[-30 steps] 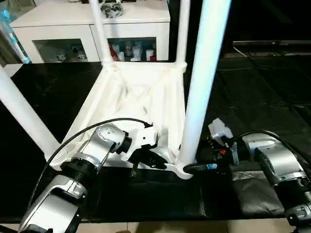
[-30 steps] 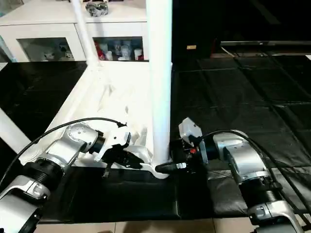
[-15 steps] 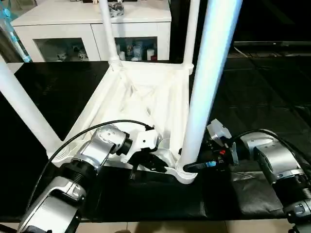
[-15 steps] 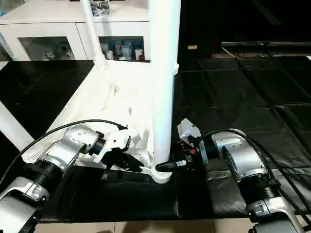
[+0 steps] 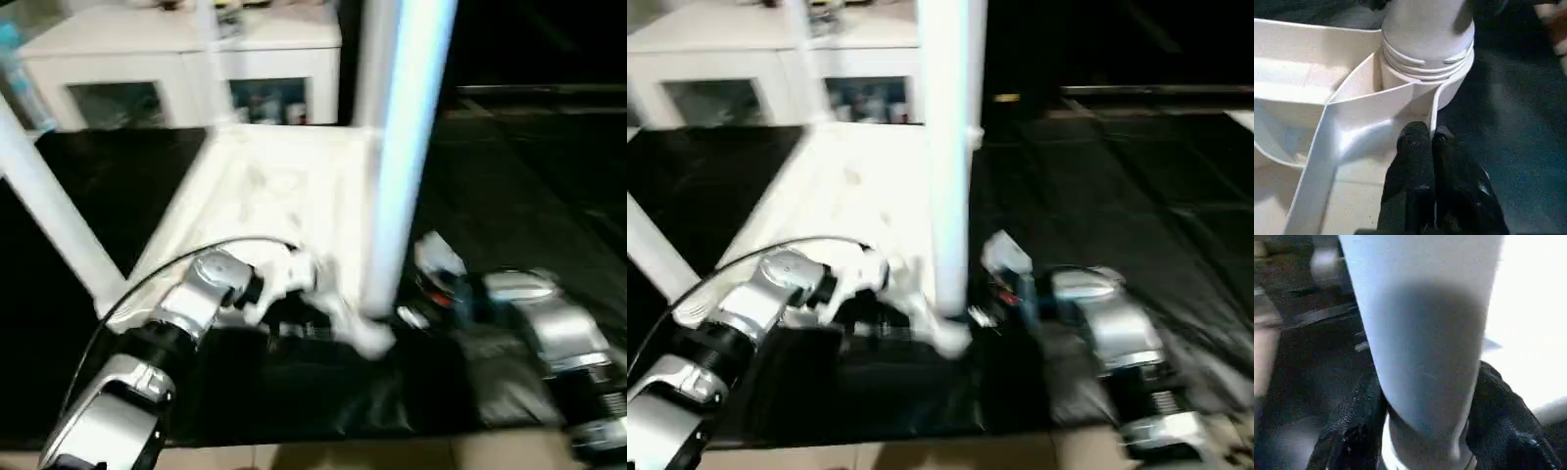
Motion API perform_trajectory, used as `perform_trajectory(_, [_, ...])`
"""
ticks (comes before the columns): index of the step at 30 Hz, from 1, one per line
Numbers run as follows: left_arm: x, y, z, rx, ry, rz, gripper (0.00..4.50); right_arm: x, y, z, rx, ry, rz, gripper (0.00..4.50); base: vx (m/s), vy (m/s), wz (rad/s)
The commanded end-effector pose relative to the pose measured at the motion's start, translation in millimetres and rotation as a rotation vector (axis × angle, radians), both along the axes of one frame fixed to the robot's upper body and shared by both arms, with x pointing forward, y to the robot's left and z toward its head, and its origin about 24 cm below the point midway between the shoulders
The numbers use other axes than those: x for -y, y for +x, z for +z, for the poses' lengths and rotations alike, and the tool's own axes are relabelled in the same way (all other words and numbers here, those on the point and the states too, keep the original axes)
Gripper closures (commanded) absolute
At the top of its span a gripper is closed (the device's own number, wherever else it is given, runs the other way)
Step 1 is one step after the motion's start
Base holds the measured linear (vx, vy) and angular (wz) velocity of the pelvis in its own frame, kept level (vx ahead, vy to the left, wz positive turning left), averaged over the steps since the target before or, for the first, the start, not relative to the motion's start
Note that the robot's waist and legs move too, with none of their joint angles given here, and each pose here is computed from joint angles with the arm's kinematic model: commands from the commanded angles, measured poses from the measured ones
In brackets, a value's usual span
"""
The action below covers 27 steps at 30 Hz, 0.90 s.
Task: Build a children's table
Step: Rotate leg to tighten
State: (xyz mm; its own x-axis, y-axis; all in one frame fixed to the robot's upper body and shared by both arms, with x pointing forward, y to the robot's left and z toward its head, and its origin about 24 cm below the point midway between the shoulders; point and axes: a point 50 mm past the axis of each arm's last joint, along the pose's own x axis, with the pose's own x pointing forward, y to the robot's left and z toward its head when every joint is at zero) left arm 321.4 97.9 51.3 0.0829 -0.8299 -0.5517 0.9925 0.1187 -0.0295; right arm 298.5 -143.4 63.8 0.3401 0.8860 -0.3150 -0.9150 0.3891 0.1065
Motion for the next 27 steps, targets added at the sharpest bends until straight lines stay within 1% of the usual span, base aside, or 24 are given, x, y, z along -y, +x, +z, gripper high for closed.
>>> perform_trajectory(1, [29, 9.2, 15.8, 0.05, -0.095, 0.078, 4.5, -30.7, 1.1, -15.8, -0.067, -0.033, -0.081, 2.5, 0.0, 0.0, 0.0])
perform_trajectory(2, [30, 9.5, 16.0, 0.051, -0.097, 0.083, 4.5, -31.5, 1.8, -15.9, -0.067, -0.033, -0.091, 2.52, 0.0, 0.0, 0.0])
perform_trajectory(4, [37, 13.0, 17.6, 0.054, -0.114, 0.134, 4.5, -38.8, 7.9, -15.9, -0.069, -0.039, -0.175, 2.54, 0.0, 0.0, 0.0])
perform_trajectory(5, [42, 16.2, 19.1, 0.06, -0.127, 0.178, 4.5, -44.6, 13.0, -14.7, -0.062, -0.041, -0.236, 2.54, 0.0, 0.0, 0.0])
perform_trajectory(6, [52, 21.3, 22.5, 0.071, -0.151, 0.25, 4.5, -54.8, 21.0, -12.0, -0.043, -0.05, -0.328, 2.55, 0.0, 0.0, 0.0])
perform_trajectory(8, [55, 22.4, 23.6, 0.073, -0.156, 0.265, 4.5, -57.5, 22.5, -11.1, -0.038, -0.052, -0.343, 2.55, 0.0, 0.0, 0.0])
perform_trajectory(9, [60, 23.8, 26.7, 0.076, -0.175, 0.291, 4.5, -60.2, 27.4, -9.5, -0.032, -0.056, -0.399, 2.56, 0.0, 0.0, 0.0])
perform_trajectory(11, [63, 24.0, 27.9, 0.077, -0.177, 0.297, 4.5, -61.9, 29.1, -8.6, -0.034, -0.054, -0.419, 2.56, 0.0, 0.0, 0.0])
perform_trajectory(13, [66, 24.1, 29.0, 0.078, -0.175, 0.311, 4.5, -66.9, 31.0, -6.0, -0.049, -0.028, -0.452, 2.56, 0.0, 0.0, 0.0])
perform_trajectory(14, [66, 23.9, 28.9, 0.079, -0.174, 0.311, 4.5, -66.8, 31.2, -5.3, -0.051, -0.017, -0.462, 2.56, 0.0, 0.0, 0.0])
perform_trajectory(15, [66, 23.8, 28.8, 0.08, -0.173, 0.312, 4.5, -66.6, 31.3, -4.8, -0.053, -0.012, -0.472, 2.21, 0.0, 0.0, 0.0])
perform_trajectory(16, [66, 23.6, 28.6, 0.082, -0.171, 0.31, 4.5, -66.5, 30.9, -4.1, -0.05, -0.005, -0.467, 2.21, 0.0, 0.0, 0.0])
perform_trajectory(17, [66, 23.6, 28.6, 0.082, -0.171, 0.31, 4.5, -66.5, 30.9, -4.1, -0.05, -0.005, -0.467, 2.01, 0.0, 0.0, 0.0])
perform_trajectory(18, [63, 23.0, 26.6, 0.084, -0.165, 0.306, 4.5, -65.5, 28.1, -4.3, -0.032, 0.0, -0.435, 1.85, 0.0, 0.0, 0.0])
perform_trajectory(20, [62, 22.9, 26.1, 0.085, -0.162, 0.304, 4.5, -65.2, 27.6, -4.3, -0.026, 0.001, -0.429, 1.77, 0.0, 0.0, 0.0])
perform_trajectory(21, [59, 22.4, 25.0, 0.088, -0.155, 0.294, 4.5, -63.2, 26.7, -4.9, -0.018, 0.001, -0.424, 1.66, 0.0, 0.0, 0.0])
perform_trajectory(22, [57, 22.0, 24.3, 0.089, -0.152, 0.287, 4.5, -61.7, 26.0, -4.9, -0.011, 0.002, -0.42, 1.43, 0.0, 0.0, 0.0])
perform_trajectory(23, [57, 22.0, 24.3, 0.089, -0.152, 0.287, 4.5, -61.7, 26.0, -4.9, -0.011, 0.002, -0.42, 1.43, 0.0, 0.0, 0.0])
perform_trajectory(24, [51, 20.9, 22.8, 0.09, -0.146, 0.263, 4.5, -55.0, 23.4, -4.8, -0.002, 0.014, -0.396, 1.3, 0.0, 0.0, 0.0])
perform_trajectory(25, [49, 20.6, 22.5, 0.092, -0.144, 0.256, 4.5, -53.2, 22.7, -4.7, -0.001, 0.016, -0.389, 1.3, 0.0, 0.0, 0.0])
perform_trajectory(26, [49, 20.6, 22.5, 0.092, -0.144, 0.255, 4.5, -52.9, 22.6, -4.7, -0.001, 0.016, -0.387, 1.2, 0.0, 0.0, 0.0])
perform_trajectory(27, [42, 18.8, 20.3, 0.09, -0.136, 0.219, 4.5, -43.2, 20.0, -4.5, 0.012, 0.009, -0.348, 1.04, 0.0, 0.0, 0.0])
